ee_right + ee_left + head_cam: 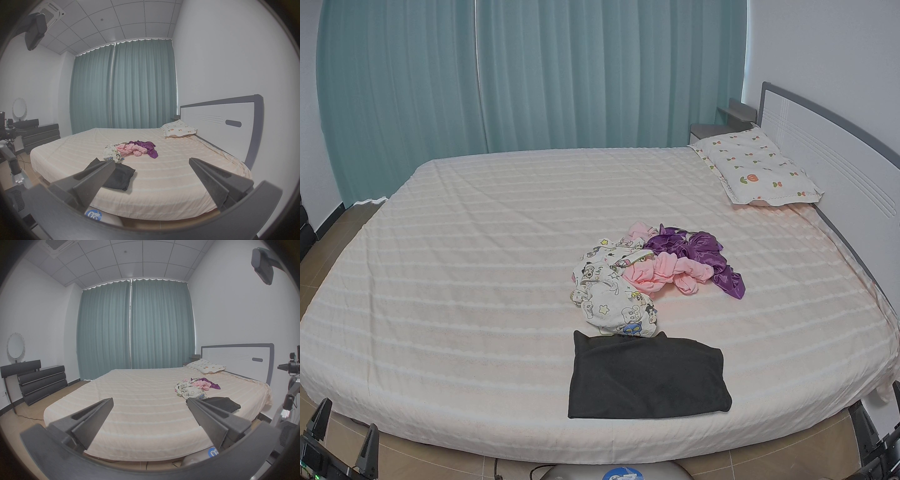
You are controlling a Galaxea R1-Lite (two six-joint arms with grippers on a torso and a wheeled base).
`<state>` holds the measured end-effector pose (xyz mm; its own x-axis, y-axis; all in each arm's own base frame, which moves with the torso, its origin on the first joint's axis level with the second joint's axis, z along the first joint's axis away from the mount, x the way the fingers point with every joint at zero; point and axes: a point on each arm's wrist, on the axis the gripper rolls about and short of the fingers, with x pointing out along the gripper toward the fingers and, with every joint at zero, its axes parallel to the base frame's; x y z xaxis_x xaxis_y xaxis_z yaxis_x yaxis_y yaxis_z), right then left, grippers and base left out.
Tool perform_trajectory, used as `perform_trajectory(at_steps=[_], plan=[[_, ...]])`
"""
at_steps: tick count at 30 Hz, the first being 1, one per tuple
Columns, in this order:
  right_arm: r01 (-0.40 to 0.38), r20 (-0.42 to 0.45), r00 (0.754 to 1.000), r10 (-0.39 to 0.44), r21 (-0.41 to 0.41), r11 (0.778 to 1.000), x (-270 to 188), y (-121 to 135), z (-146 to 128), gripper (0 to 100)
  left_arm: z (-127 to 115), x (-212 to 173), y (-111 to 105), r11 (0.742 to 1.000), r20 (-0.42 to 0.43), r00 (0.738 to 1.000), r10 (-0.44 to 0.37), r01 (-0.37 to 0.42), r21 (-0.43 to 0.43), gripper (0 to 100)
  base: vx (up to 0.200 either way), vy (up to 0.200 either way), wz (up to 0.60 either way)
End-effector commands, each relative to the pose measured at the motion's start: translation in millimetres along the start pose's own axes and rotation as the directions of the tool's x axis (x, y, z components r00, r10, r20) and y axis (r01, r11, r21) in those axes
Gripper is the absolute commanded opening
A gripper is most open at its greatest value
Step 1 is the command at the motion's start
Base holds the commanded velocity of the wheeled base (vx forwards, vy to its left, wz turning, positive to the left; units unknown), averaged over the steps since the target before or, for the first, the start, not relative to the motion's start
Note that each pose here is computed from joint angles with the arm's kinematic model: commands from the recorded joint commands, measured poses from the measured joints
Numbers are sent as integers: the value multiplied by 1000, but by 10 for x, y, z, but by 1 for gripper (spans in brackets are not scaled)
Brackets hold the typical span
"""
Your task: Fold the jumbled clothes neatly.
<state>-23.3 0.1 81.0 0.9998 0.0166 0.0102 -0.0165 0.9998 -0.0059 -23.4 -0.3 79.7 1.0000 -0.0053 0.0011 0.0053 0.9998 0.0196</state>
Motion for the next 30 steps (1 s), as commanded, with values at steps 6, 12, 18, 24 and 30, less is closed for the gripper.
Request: perform_trajectory(at_steps=[6,12,18,24,30], plan=[[-3,-7,1000,3,0,1000,6,1,-50,100,-40,6,1,1000,-7,1000,8,-8,-10,100,0,0,0],[-2,-9,1000,2,0,1000,6,0,-52,100,-43,5,1,1000,-4,1000,10,-10,5,100,0,0,0],[-2,-9,1000,2,-2,1000,6,0,-52,100,-33,12,-1,1000,-15,1000,-4,4,-21,100,0,0,0],[-2,-9,1000,2,0,1000,6,0,-52,100,-35,2,1,998,-1,1000,1,-1,-55,100,0,0,0],[-2,-9,1000,2,0,1000,6,0,-52,100,-39,5,0,1000,-4,1000,-2,2,-29,100,0,0,0]])
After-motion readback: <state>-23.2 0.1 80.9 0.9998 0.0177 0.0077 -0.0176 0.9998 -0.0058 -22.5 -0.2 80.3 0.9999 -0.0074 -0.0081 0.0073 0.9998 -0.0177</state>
